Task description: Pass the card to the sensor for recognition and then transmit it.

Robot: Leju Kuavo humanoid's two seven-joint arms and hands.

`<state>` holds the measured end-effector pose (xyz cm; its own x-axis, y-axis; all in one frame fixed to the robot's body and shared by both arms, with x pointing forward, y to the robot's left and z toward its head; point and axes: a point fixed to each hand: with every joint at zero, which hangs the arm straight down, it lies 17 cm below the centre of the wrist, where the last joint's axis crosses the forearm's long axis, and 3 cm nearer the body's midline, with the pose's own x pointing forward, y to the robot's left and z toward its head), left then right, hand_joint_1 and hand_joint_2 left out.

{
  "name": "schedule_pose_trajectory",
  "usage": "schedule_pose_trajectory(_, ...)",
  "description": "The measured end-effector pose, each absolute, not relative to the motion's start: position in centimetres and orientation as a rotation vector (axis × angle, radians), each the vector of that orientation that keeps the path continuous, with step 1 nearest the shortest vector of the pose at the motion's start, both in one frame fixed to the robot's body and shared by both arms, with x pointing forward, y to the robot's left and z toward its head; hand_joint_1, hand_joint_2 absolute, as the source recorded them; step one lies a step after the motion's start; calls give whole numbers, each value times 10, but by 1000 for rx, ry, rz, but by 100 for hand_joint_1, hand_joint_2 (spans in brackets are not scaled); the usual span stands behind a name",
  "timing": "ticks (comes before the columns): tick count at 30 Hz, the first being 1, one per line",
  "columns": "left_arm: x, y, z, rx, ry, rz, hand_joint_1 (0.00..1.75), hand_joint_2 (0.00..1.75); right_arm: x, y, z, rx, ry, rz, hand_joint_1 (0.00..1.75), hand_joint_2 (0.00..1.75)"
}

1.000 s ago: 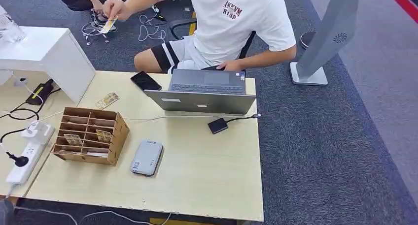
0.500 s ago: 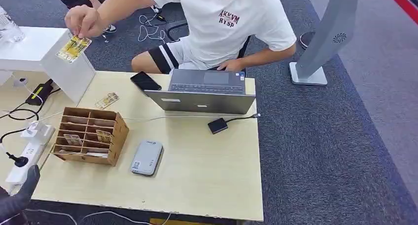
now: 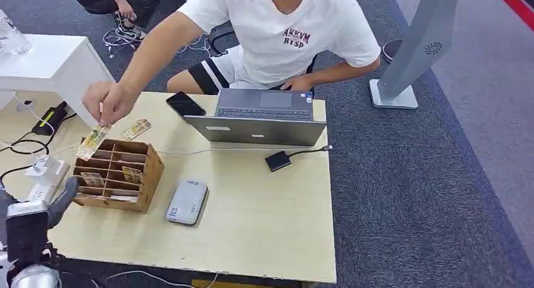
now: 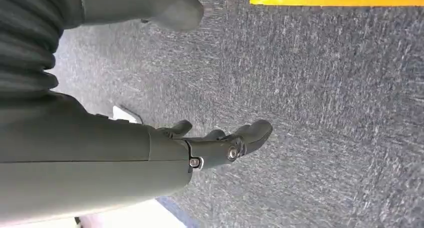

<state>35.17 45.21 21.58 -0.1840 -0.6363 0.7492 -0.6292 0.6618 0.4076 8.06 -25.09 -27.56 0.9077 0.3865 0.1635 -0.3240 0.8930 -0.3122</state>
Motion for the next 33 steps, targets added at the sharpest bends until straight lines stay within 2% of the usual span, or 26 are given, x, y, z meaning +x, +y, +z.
schedule_pose_trajectory(21,429,385,284,1471,-1863,-481,0,175,81,-231,-275,-248,-215,557,0,175)
schedule_pose_trajectory(22,430,383,286,1500,-1860,-500,175,175,81,-231,-275,-248,-214,565,0,175)
schedule_pose_trajectory(33,433,377,288,1588,-1851,-581,175,175,79,-225,-275,-236,-211,601,0,175)
